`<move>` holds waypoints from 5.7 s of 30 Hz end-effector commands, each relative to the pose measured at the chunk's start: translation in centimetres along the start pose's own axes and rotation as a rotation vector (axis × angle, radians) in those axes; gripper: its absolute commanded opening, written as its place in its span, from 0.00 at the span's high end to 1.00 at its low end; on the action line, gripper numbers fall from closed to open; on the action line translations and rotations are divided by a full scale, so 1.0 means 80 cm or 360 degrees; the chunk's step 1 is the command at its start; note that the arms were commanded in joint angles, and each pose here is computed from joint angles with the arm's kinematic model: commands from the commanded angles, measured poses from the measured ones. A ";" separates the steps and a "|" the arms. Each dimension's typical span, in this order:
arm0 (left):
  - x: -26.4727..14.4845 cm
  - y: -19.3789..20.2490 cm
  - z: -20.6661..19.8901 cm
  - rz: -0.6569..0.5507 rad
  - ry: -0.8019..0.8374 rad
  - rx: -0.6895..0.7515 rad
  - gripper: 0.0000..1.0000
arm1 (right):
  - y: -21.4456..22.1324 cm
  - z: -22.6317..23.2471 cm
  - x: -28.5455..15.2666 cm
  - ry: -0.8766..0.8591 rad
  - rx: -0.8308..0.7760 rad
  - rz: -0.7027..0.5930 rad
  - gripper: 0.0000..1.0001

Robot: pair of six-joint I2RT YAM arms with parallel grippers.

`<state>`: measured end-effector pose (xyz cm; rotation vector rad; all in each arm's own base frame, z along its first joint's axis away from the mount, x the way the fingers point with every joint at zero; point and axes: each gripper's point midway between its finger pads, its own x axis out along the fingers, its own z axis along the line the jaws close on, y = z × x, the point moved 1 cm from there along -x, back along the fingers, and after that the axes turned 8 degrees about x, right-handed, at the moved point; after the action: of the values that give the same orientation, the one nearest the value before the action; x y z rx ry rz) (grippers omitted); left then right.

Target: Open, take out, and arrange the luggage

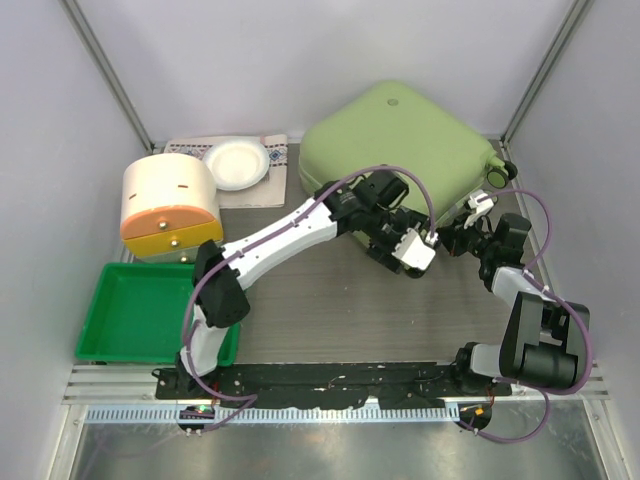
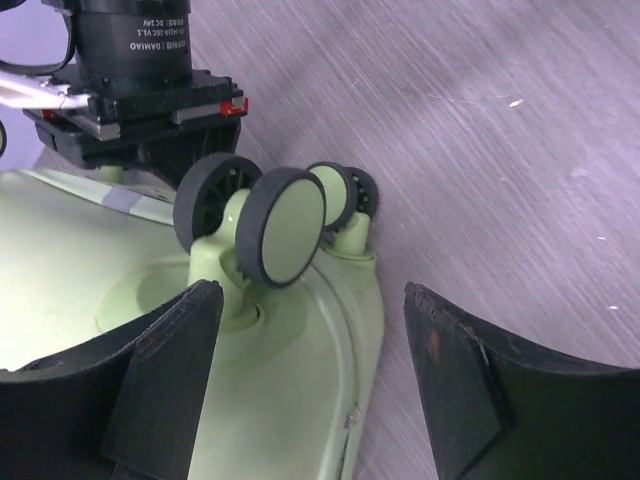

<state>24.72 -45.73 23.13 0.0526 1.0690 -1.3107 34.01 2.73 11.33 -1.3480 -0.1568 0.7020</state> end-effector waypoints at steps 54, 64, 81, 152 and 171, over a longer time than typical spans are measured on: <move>0.007 0.056 0.008 0.0265 -0.0047 0.0213 1.00 | -0.071 -0.173 -0.041 0.0521 -0.0300 -0.0354 0.99; -0.024 0.099 -0.022 0.0366 0.0039 0.0160 1.00 | -0.107 -0.255 -0.048 0.0611 -0.0347 -0.0657 0.99; -0.040 0.133 -0.074 0.0356 0.0324 0.0130 1.00 | -0.152 -0.335 0.016 0.0303 -0.0473 -0.0731 0.99; -0.246 0.364 -0.011 0.0259 -0.1676 -0.2826 0.00 | 0.049 -0.029 -0.091 -0.0602 0.0707 0.1032 0.60; -0.192 0.337 0.161 -0.0235 -0.1348 -0.2007 0.11 | -0.036 -0.190 -0.090 0.0033 -0.0189 0.0657 0.57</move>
<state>57.27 -30.62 17.45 -1.3739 1.0120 -0.2172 33.59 -12.77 10.03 -1.2966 0.1943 1.0973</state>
